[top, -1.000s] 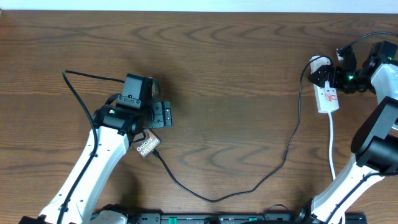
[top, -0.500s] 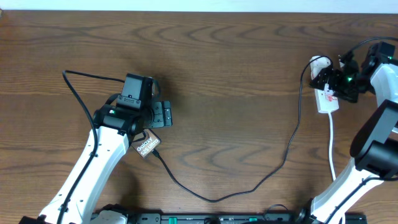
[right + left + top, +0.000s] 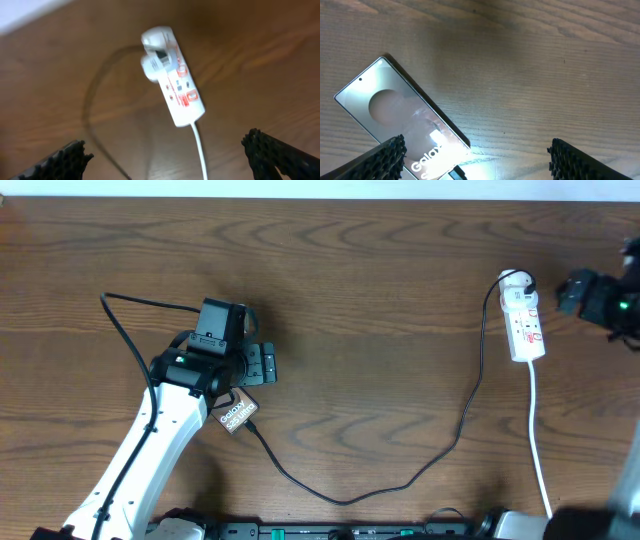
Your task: Plug charger to phone and switch on socket
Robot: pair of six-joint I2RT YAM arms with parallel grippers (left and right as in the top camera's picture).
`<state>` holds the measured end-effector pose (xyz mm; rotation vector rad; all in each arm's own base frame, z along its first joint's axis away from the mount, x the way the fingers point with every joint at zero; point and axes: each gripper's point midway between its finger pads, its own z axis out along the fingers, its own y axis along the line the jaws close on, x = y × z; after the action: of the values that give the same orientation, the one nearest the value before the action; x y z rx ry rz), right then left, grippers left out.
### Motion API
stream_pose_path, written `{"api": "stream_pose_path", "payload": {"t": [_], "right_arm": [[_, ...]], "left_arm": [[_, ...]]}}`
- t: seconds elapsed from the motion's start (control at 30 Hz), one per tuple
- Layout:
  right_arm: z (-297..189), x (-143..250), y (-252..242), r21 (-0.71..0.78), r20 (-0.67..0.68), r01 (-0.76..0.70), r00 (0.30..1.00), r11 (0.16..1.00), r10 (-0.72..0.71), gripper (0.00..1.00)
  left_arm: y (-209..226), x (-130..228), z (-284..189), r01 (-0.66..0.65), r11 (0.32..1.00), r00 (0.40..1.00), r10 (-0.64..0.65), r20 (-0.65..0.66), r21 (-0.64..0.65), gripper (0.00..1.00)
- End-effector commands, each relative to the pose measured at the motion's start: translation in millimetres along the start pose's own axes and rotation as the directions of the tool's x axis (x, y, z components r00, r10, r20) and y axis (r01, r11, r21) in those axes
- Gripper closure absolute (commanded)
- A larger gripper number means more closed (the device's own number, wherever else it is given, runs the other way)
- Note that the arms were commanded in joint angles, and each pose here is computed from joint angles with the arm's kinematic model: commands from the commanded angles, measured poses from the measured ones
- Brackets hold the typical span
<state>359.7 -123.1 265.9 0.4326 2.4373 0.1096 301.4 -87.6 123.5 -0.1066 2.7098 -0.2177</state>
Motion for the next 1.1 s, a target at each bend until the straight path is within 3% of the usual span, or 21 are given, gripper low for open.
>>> {"api": "stream_pose_path", "payload": {"t": [0.0, 0.27, 0.47, 1.07], "right_arm": [[-49, -8, 14, -0.009, 0.123, 0.020, 0.992, 1.000, -0.018, 0.01], [-131, -7, 34, 0.002, 0.328, 0.071, 0.942, 0.997, -0.068, 0.01], [-163, 0, 42, 0.008, 0.399, 0.089, 0.913, 0.996, -0.085, 0.01], [-173, 2, 44, 0.011, 0.424, 0.095, 0.901, 0.995, -0.091, 0.01]], "left_arm": [[-3, -5, -3, 0.001, 1.000, 1.000, -0.002, 0.012, 0.008, 0.10], [-3, -5, -3, 0.001, 1.000, 1.000, -0.002, 0.012, 0.008, 0.11], [-3, -5, -3, 0.001, 1.000, 1.000, -0.002, 0.012, 0.008, 0.11], [-3, -5, -3, 0.001, 1.000, 1.000, -0.001, 0.010, 0.007, 0.11]]}}
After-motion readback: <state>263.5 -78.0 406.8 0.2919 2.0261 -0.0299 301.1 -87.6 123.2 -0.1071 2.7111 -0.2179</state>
